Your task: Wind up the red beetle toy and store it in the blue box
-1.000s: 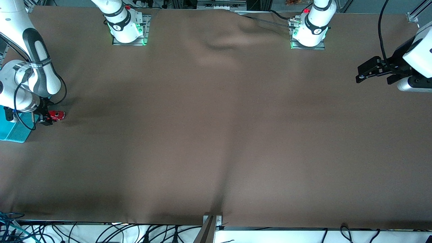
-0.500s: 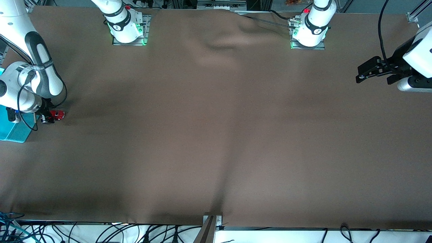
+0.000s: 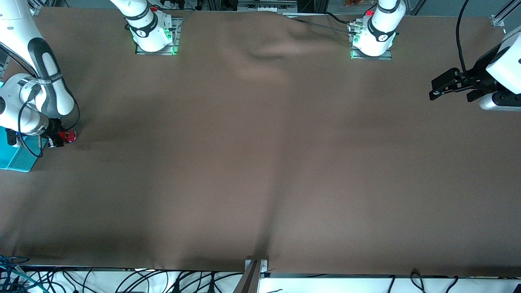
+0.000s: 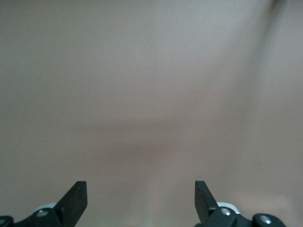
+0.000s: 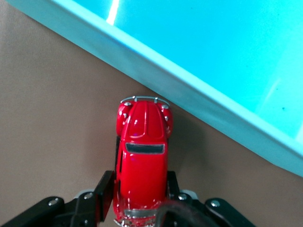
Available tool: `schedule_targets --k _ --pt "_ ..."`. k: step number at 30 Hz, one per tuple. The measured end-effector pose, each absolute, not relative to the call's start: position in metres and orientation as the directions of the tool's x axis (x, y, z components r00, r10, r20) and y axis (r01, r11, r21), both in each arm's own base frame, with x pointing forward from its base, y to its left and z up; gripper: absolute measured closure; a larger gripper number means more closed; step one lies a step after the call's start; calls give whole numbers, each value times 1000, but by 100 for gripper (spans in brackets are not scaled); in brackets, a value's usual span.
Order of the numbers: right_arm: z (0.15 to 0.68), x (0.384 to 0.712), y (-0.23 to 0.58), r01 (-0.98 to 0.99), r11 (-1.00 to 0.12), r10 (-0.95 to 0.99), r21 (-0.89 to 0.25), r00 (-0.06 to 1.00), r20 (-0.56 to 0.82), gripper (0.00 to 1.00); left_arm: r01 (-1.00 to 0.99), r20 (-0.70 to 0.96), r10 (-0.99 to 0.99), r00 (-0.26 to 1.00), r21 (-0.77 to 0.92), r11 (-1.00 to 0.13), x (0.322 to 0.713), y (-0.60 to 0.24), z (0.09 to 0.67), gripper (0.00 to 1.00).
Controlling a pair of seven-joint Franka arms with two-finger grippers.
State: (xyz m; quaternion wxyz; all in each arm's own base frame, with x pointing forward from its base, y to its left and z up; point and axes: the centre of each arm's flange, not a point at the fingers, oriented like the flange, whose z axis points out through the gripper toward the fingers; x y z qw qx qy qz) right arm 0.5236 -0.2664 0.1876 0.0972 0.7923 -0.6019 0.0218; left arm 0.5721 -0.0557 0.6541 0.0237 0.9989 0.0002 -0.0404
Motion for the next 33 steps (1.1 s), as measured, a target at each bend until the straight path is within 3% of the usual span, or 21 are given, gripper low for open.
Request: schedule_targets --k 22,33 --pt "246 546 -210 -932 -338 -935 131 348 71 51 2 -74 -1 997 48 -999 573 -56 655 0" --pt "275 548 -190 -828 -539 -837 156 547 13 51 2 -72 -2 997 48 -999 573 -56 655 0"
